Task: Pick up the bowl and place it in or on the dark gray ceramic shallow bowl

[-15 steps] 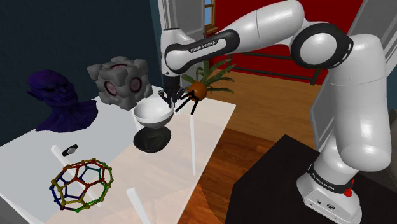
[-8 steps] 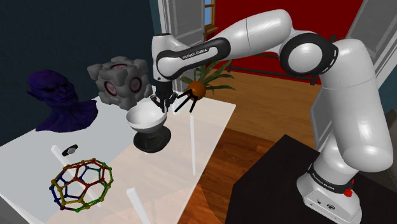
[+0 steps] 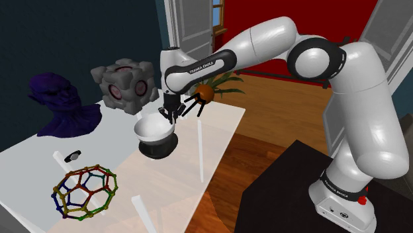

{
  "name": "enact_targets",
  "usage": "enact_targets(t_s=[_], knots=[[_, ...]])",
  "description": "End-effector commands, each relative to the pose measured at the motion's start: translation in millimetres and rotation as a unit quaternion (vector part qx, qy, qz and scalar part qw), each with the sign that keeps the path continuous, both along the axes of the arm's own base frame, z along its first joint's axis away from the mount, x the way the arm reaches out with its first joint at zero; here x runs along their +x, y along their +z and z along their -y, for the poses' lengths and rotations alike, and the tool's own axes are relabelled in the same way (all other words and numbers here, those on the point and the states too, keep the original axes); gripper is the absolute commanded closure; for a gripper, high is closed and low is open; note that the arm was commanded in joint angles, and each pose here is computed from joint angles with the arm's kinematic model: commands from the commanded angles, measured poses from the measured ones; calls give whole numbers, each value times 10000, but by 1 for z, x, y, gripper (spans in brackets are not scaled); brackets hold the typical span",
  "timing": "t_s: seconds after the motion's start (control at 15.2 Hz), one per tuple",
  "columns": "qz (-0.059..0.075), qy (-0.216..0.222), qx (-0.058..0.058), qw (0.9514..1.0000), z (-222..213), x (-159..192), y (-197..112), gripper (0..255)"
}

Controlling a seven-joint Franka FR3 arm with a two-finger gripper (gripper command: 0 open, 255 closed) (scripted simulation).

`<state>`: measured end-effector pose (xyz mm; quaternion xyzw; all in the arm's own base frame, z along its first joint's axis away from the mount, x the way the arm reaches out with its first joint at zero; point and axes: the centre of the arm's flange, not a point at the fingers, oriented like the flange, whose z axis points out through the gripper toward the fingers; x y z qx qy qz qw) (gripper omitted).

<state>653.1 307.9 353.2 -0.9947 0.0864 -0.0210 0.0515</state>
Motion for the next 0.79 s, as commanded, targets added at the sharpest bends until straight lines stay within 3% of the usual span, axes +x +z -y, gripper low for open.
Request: enact_targets(t_s=[0.0, 0.26, 0.73], knots=[[6, 0, 4, 10000, -1, 0, -10, 255], [6, 0, 4, 10000, -1, 0, -33, 255], [6, 0, 4, 10000, -1, 0, -33, 255]])
